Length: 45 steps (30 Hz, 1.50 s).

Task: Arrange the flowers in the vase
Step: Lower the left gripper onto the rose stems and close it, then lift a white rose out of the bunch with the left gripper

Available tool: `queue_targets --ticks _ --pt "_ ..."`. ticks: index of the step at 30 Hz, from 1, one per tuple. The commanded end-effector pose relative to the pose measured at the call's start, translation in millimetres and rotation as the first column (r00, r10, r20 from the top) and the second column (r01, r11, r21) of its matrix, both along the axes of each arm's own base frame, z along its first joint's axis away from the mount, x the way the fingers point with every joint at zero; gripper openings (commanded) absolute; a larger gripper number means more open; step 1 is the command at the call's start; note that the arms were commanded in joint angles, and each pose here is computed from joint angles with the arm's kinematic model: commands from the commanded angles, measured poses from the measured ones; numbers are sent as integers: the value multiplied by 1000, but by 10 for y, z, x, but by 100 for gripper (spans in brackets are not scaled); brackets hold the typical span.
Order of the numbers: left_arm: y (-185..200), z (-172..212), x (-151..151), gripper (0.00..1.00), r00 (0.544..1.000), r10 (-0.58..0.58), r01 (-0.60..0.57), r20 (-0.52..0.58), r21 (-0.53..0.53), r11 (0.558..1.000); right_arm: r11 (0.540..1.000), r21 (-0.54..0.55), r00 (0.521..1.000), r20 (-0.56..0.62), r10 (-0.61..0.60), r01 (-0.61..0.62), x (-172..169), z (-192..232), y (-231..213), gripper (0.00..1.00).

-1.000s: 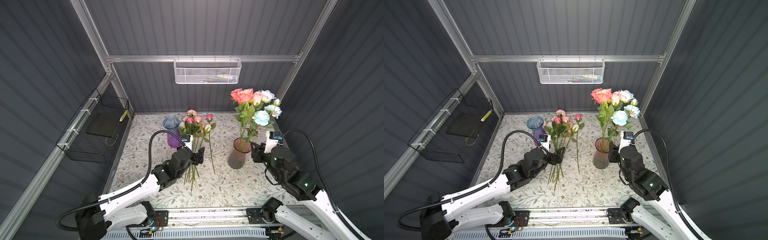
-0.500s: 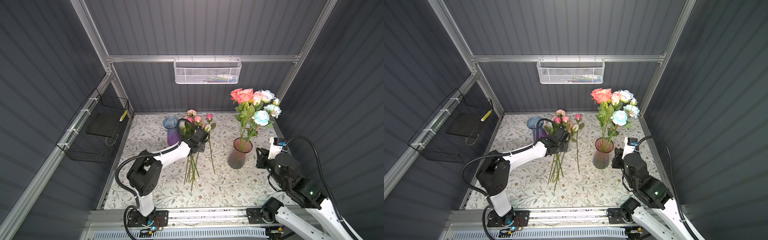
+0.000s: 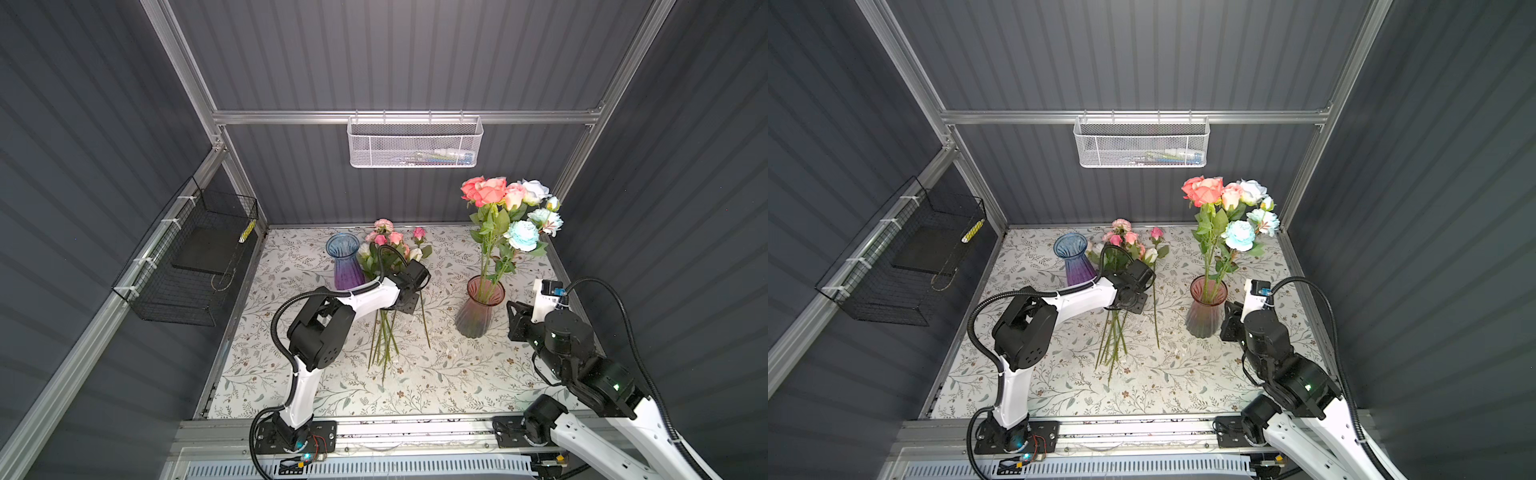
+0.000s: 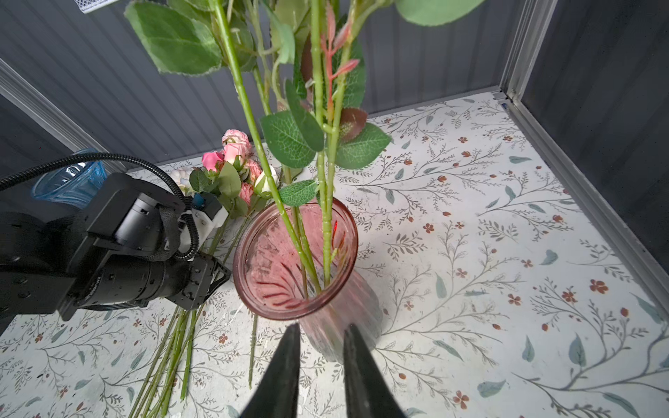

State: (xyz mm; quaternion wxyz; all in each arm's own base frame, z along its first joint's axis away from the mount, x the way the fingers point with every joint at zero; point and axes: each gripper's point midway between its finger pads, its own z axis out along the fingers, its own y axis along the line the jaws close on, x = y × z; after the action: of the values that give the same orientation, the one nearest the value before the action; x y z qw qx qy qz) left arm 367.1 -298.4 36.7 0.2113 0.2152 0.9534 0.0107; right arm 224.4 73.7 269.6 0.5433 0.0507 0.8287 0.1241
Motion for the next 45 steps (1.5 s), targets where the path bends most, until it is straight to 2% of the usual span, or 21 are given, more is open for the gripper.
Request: queue_targets --ticks 1,3,9,17,28,33,36,38,40,45 --pt "70 -68 -22 35 1000 5 -3 -21 53 999 1000 21 1000 25 5 -5 3 81 18 25" --pt "79 -99 -34 33 1000 8 -7 -23 51 999 1000 17 1000 23 3 -3 7 78 15 25" --pt "-11 -110 -81 14 999 -7 7 -47 -3 1000 1000 20 1000 30 -7 6 3 108 -5 25" --pt "-141 176 -61 0 1000 -1 -1 -20 -119 993 999 28 999 44 -27 26 -13 153 -54 28" --pt "-264 934 -4 0 996 54 -27 78 -313 949 998 26 997 63 -52 50 -48 182 -131 29" --pt "-268 1386 -77 0 981 71 19 178 -461 887 996 41 994 81 -79 76 -44 142 -176 31" --pt "-238 1813 -158 0 948 83 112 306 -570 814 994 57 992 90 -93 88 -37 118 -189 35" --pt "-175 2110 -225 0 909 107 187 403 -623 759 993 63 991 85 -107 101 -38 97 -208 39" --pt "-121 2363 -284 0 871 125 249 475 -645 722 990 70 989 81 -127 121 -35 66 -236 45" --pt "-73 2809 -366 0 822 133 328 553 -652 683 980 104 980 85 -178 169 -39 42 -311 54"
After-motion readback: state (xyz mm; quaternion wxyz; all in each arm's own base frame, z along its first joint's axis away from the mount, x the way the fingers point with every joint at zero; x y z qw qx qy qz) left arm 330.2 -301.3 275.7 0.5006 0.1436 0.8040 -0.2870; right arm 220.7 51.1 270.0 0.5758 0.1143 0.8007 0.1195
